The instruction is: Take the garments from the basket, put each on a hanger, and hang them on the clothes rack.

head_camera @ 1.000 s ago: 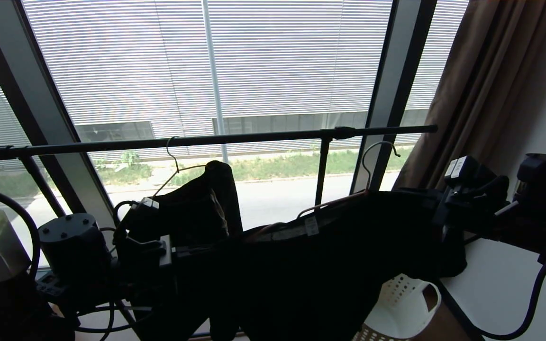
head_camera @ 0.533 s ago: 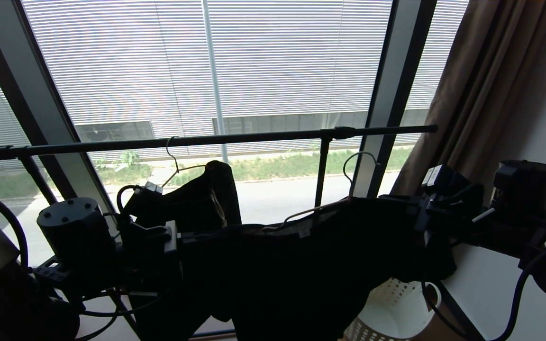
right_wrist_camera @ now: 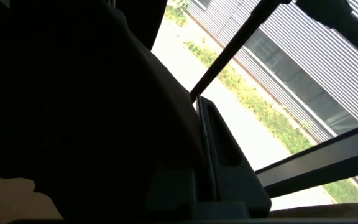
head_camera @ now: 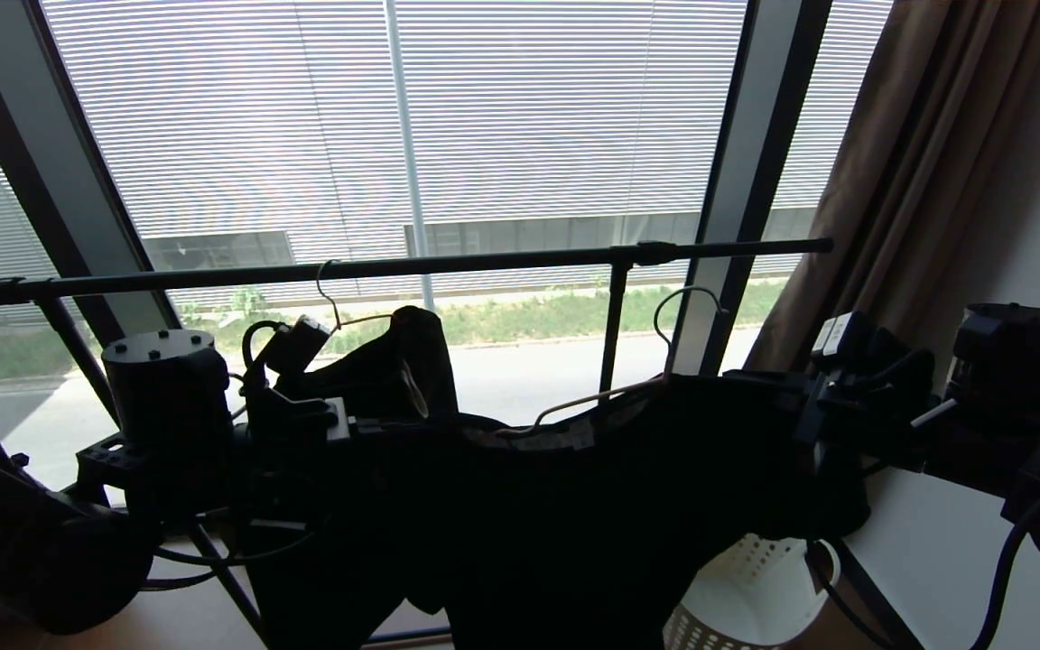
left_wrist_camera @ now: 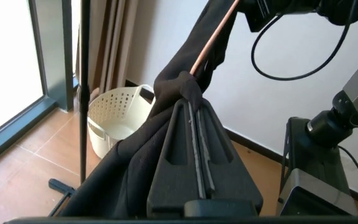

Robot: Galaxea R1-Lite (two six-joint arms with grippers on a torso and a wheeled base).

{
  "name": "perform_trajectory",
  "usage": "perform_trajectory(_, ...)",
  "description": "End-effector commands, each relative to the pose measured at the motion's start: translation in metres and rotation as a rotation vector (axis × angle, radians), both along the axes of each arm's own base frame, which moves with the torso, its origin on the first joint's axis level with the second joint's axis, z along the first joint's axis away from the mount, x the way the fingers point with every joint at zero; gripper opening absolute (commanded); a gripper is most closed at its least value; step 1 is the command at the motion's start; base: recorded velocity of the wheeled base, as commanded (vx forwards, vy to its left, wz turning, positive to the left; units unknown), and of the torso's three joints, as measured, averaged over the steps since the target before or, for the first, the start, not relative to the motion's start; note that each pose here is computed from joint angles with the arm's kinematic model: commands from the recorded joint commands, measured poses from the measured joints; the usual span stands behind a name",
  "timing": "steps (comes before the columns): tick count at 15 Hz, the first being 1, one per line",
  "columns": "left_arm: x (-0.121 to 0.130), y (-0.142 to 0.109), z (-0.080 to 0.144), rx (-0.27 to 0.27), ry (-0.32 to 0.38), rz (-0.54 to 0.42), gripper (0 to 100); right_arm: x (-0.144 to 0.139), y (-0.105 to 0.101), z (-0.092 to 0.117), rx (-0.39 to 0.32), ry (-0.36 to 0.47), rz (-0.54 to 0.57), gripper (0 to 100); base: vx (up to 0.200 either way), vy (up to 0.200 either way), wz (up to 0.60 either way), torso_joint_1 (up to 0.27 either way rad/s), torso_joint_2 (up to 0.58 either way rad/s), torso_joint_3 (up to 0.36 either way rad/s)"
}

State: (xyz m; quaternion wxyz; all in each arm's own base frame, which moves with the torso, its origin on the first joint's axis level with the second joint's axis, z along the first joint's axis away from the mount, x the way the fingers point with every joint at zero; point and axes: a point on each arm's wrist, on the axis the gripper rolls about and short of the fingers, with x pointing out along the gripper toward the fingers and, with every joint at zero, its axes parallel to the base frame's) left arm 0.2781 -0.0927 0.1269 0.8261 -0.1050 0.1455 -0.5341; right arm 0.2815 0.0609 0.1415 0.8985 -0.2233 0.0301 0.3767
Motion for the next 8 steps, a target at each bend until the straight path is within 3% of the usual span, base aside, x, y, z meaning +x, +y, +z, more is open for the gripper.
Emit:
perform_trajectory(1,0.002,-0.001,0.027,0.009,-0.052,0.016,0,-0.003,0.0,0.003,0.002,-0.01,0.003,0,0.0,0.0,0.0,0.0,0.0,0.0)
perform_trajectory(7,-0.002,-0.016,0.043,0.135,-0.084,0.062,0,-0.008,0.015,0.003,0.012,0.007,0.038,0,0.0,0.0,0.0,0.0,0.0,0.0)
perform_trajectory(8,-0.003,-0.015,0.045,0.176,-0.121,0.09,0,-0.009,0.015,0.005,0.022,0.007,0.023,0,0.0,0.0,0.0,0.0,0.0,0.0)
